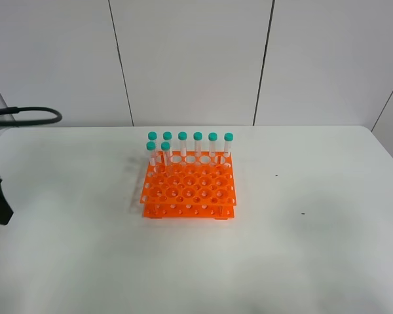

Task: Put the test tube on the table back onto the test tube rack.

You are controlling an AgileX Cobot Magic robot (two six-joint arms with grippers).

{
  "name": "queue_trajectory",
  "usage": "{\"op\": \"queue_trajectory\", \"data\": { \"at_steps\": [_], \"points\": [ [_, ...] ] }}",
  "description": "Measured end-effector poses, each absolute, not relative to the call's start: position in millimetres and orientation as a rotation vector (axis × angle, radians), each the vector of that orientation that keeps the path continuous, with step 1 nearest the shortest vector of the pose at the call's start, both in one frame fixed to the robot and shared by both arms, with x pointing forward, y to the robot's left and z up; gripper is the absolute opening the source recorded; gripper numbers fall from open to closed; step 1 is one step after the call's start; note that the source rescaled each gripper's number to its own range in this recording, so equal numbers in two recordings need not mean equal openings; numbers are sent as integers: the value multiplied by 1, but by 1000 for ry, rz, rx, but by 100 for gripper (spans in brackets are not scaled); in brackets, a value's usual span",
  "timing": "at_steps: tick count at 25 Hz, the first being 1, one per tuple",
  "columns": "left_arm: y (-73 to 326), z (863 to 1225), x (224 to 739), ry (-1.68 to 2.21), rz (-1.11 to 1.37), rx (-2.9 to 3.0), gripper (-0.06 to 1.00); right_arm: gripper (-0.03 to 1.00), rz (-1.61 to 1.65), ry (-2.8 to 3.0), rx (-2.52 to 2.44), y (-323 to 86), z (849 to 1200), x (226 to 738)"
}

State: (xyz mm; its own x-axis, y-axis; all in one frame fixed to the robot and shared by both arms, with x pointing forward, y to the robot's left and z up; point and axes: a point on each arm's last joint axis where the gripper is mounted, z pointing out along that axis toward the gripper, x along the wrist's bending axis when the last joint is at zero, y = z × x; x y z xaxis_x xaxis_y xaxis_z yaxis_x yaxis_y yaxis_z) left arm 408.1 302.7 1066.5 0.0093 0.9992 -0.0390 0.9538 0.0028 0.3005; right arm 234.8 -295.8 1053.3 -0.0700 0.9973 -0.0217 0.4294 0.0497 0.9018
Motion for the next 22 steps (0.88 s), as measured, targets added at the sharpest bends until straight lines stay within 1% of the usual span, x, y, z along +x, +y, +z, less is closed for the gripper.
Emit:
{"op": "queue_trajectory", "data": {
  "at_steps": [3,8,9,14,18,22],
  "points": [
    [301,1061,368,2003,344,1993,99,100,984,1598,1469,-296,1053,235],
    [301,1037,313,1904,532,1893,99,100,984,1598,1469,-296,1053,235],
    [301,1037,313,1904,532,1893,99,100,984,1598,1469,-296,1053,235],
    [302,1047,278,1747,765,1746,99,100,984,1598,1469,-296,1053,235],
    [301,1050,258,1657,868,1656,99,100,984,1598,1469,-296,1053,235],
    [301,1051,251,1627,900,1626,99,100,984,1598,1469,-296,1053,235]
  ]
}}
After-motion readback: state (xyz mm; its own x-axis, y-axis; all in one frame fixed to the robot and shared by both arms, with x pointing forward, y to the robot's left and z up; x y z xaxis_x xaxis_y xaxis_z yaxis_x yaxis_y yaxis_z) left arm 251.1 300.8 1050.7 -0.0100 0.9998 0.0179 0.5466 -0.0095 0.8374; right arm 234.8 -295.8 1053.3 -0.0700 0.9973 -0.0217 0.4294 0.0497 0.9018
